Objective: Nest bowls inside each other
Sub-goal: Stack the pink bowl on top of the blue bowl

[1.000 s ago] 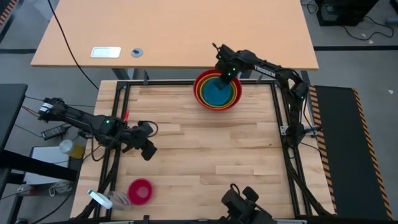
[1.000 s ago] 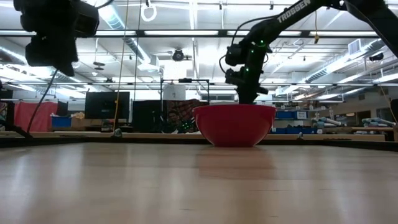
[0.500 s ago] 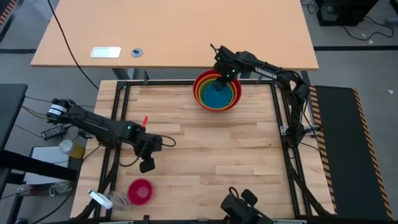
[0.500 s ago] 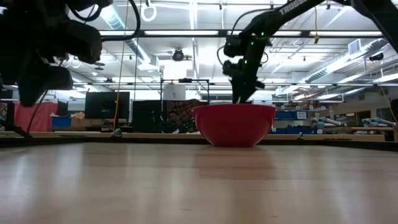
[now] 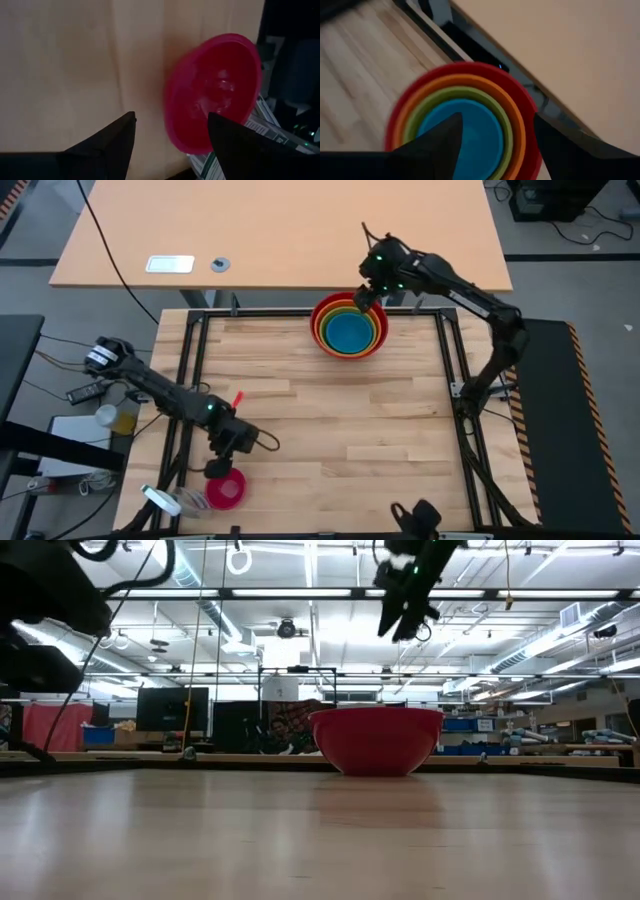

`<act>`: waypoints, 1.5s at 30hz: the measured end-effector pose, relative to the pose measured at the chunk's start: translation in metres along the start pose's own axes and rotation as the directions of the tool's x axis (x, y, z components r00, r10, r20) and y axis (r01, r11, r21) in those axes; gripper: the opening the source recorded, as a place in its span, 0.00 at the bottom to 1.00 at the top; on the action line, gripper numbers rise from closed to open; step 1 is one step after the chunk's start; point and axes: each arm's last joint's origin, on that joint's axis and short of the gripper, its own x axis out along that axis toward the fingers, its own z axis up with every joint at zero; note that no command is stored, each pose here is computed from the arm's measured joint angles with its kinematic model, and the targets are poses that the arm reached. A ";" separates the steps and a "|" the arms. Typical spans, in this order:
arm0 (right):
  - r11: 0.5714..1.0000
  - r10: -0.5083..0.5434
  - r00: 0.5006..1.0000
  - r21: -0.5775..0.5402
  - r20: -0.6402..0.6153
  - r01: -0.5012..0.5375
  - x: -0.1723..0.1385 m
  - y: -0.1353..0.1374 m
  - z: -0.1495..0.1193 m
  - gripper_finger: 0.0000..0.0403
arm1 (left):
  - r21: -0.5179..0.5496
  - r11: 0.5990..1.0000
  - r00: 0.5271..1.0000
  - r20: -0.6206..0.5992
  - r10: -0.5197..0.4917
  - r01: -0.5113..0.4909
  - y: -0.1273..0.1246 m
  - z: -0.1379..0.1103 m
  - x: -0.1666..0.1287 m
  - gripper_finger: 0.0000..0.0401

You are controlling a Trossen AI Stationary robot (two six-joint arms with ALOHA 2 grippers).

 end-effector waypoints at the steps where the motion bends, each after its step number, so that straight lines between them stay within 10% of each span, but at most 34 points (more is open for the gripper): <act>1: 1.000 0.003 1.000 0.001 0.020 -0.003 -0.009 0.004 0.000 0.62 | 0.019 1.000 1.000 -0.004 -0.001 0.002 -0.002 0.000 0.002 0.63; 13: 0.994 0.063 0.989 -0.100 0.131 -0.050 -0.062 0.067 -0.014 0.61 | -0.005 0.990 0.988 -0.066 0.139 -0.140 0.000 0.005 0.032 0.62; 22: 0.981 0.076 0.986 -0.188 0.148 -0.047 -0.071 0.101 -0.024 0.61 | -0.286 0.924 0.962 0.025 0.273 -0.255 0.020 0.018 0.027 0.56; 37: 0.976 0.111 0.992 -0.197 0.059 -0.098 -0.072 0.104 -0.033 0.61 | -0.568 0.819 0.876 0.356 0.325 -0.073 0.057 0.054 -0.008 0.48; 45: 0.968 0.130 0.991 -0.218 0.005 -0.126 -0.065 0.104 -0.040 0.61 | -0.502 0.865 0.808 0.506 0.301 -0.008 0.058 0.052 -0.041 0.48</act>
